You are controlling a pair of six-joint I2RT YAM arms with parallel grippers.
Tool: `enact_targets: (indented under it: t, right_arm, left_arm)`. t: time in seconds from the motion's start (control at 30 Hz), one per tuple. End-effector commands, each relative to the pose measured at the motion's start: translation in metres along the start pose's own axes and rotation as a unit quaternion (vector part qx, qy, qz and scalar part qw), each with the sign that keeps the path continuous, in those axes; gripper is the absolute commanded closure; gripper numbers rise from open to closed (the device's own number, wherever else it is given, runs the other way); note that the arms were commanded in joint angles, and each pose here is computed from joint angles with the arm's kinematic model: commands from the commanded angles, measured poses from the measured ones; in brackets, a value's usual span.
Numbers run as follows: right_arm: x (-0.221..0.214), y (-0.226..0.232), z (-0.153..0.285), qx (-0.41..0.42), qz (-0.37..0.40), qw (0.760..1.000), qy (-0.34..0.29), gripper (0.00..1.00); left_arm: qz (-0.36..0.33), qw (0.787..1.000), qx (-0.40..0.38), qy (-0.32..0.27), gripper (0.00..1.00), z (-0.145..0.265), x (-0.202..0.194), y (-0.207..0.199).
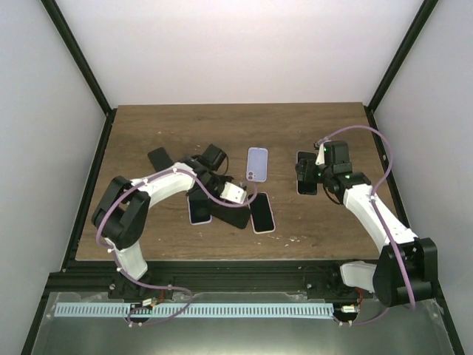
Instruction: Put the phone into the phone case
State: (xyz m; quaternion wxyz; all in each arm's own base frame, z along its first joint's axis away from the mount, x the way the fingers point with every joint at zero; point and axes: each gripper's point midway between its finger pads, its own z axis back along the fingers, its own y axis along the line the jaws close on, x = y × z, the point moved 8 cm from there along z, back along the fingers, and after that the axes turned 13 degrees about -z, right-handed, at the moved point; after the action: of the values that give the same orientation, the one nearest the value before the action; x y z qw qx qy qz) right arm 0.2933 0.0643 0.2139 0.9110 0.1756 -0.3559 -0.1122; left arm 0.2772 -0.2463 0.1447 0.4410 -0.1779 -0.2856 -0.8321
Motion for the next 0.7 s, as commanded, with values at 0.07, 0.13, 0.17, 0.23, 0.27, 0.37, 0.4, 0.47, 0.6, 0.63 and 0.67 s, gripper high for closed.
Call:
enact_targets:
  t: [0.07, 0.13, 0.17, 0.23, 0.27, 0.37, 0.4, 0.47, 0.6, 0.63, 0.67]
  right_arm:
    - [0.007, 0.011, 0.010, 0.027, 0.005, 0.999, -0.017, 0.45]
    - [0.006, 0.011, 0.011, 0.030, 0.007, 0.999, -0.015, 0.45]
    - [0.007, 0.012, 0.012, 0.033, 0.010, 0.999, -0.016, 0.45]
    - [0.007, 0.015, 0.014, 0.042, 0.014, 0.999, -0.019, 0.45]
    - [0.007, 0.017, 0.015, 0.046, 0.017, 0.999, -0.020, 0.45]
    - [0.001, 0.027, 0.018, 0.073, 0.039, 0.996, -0.022, 0.45]
    - [-0.001, 0.032, 0.019, 0.085, 0.050, 0.995, -0.023, 0.46]
    - [-0.004, 0.041, 0.020, 0.108, 0.074, 0.991, -0.024, 0.45]
    - [-0.013, 0.062, 0.025, 0.147, 0.126, 0.981, -0.026, 0.46]
    - [-0.017, 0.069, 0.026, 0.162, 0.140, 0.976, -0.024, 0.45]
    - [-0.021, 0.075, 0.027, 0.176, 0.151, 0.973, -0.022, 0.45]
  left_arm:
    - [-0.148, 0.988, -0.032, -0.034, 0.85, -0.009, 0.034, -0.023]
    - [-0.144, 0.988, 0.019, -0.046, 0.70, -0.003, 0.040, -0.019]
    - [-0.132, 0.989, 0.048, -0.051, 0.65, 0.001, 0.043, -0.018]
    - [-0.113, 0.986, 0.103, -0.061, 0.58, 0.012, 0.049, -0.016]
    - [-0.101, 0.986, 0.120, -0.064, 0.50, 0.017, 0.051, -0.015]
    - [-0.019, 0.979, 0.180, -0.093, 0.05, 0.038, 0.059, -0.013]
    - [0.012, 0.973, 0.200, -0.112, 0.01, 0.048, 0.060, -0.016]
    - [0.092, 0.950, 0.259, -0.147, 0.00, 0.070, 0.059, -0.015]
    - [0.265, 0.871, 0.370, -0.182, 0.00, 0.117, 0.052, -0.010]
    - [0.317, 0.844, 0.394, -0.179, 0.00, 0.129, 0.049, -0.007]
    - [0.382, 0.813, 0.410, -0.161, 0.00, 0.138, 0.041, -0.006]
